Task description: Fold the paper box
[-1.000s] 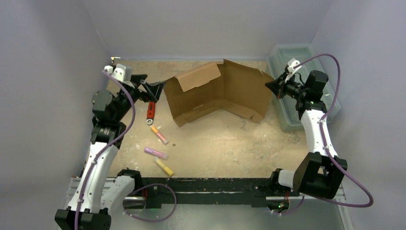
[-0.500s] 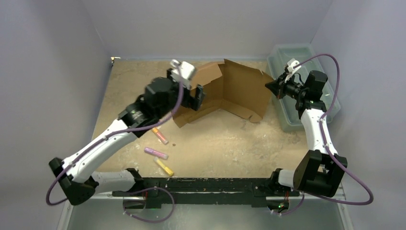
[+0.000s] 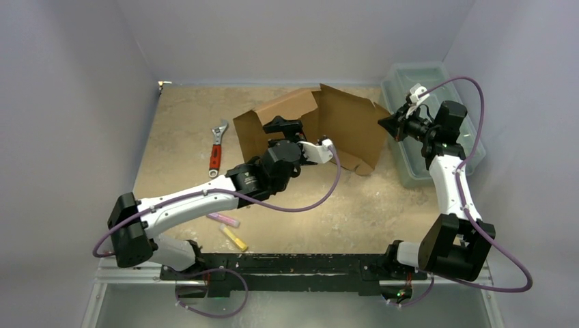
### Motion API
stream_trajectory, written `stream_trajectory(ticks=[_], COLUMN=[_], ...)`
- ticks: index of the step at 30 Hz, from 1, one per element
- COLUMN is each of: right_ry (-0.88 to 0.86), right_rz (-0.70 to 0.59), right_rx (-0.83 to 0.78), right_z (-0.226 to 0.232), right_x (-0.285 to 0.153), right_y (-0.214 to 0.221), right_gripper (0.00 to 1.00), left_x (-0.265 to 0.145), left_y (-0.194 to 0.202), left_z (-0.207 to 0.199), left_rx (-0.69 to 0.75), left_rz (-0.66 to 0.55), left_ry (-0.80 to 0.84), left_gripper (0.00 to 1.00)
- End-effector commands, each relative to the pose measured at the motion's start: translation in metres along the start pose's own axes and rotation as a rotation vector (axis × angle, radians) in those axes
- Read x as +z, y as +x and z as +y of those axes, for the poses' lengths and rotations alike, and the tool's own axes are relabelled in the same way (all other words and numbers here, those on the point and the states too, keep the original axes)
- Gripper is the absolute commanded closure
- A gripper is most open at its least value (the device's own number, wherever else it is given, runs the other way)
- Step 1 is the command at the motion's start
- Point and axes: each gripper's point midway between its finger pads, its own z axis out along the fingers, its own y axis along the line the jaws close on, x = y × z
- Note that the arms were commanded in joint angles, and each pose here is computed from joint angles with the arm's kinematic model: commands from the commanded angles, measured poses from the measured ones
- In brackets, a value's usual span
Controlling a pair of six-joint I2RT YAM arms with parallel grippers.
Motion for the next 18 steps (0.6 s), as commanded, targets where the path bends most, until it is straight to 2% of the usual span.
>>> stream_trajectory(ticks=[1,9,12,15,18], right_ry=[0.004,-0.008,-0.013,-0.020,-0.024], right_rz=[0.005,0.003,0.003,0.007,0.012], right_rx=[-0.001,0.000,0.001,0.004,0.007], right_z=[-0.003,-0.001,0.000,0.000,0.000], right_x=[0.001,0.001,0.001,0.002,0.002], right_y=[-0.001,-0.001,-0.001,0.000,0.001], right_gripper=[1.00,1.00,1.00,1.00,1.00], left_x=[0.027,0.066,0.073,0.075,0.076], left_y=[0.007,0.027,0.037,0.038,0.038], left_z=[0.033,0.037,0.044,0.050,0.057], left_rx=[0.124,0.143,0.148,0.142,0.135], left_rz=[0.025,0.085,0.120,0.123,0.123], left_ry=[-0.143,-0.188,-0.231,-0.261,-0.280], left_gripper=[0.11,0.11,0.16,0.26,0.45])
